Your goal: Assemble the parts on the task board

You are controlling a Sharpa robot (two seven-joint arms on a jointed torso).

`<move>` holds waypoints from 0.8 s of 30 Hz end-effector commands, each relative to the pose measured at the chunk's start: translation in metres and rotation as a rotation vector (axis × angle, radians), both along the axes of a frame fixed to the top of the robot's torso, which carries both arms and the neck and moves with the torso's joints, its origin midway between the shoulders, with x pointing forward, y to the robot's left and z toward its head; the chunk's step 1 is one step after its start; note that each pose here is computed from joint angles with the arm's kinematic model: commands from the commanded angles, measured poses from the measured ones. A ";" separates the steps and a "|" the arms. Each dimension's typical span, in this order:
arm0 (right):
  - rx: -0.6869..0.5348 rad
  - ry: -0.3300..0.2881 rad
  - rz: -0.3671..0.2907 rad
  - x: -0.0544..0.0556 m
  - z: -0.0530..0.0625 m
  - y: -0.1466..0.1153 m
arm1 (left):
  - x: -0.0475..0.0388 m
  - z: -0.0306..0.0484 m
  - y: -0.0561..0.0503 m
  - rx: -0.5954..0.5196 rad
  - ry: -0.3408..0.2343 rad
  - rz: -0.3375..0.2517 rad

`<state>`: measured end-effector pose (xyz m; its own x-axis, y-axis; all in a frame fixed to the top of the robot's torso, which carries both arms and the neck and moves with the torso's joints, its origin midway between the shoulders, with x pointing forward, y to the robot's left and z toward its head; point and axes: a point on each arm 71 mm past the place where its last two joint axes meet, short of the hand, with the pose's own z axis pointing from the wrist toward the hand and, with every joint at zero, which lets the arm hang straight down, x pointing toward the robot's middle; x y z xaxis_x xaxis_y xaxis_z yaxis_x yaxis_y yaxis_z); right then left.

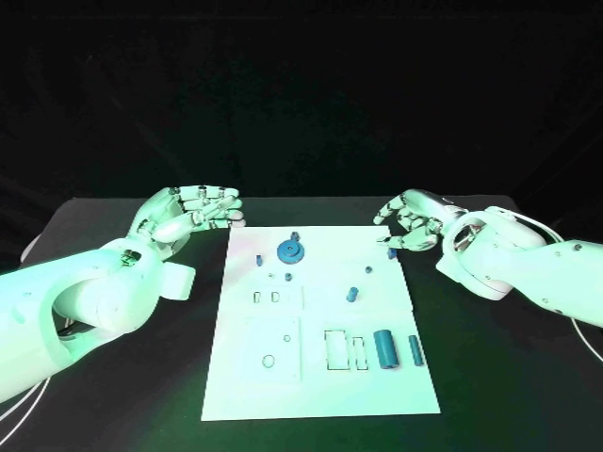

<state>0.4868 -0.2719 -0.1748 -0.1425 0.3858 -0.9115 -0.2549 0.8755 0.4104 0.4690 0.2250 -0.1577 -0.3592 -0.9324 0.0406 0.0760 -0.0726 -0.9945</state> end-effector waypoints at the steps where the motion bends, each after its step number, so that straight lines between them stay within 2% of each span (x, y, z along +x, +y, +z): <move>1: 0.032 0.067 0.063 -0.002 -0.007 -0.010 | 0.0005 0.0008 -0.003 -0.012 -0.004 -0.018; 9: -0.006 0.082 0.027 -0.002 -0.023 -0.036 | 0.0023 -0.0002 -0.003 -0.012 -0.004 -0.018; 24: -0.018 0.085 -0.004 0.005 -0.036 -0.039 | 0.0031 -0.0007 -0.003 -0.011 -0.004 -0.017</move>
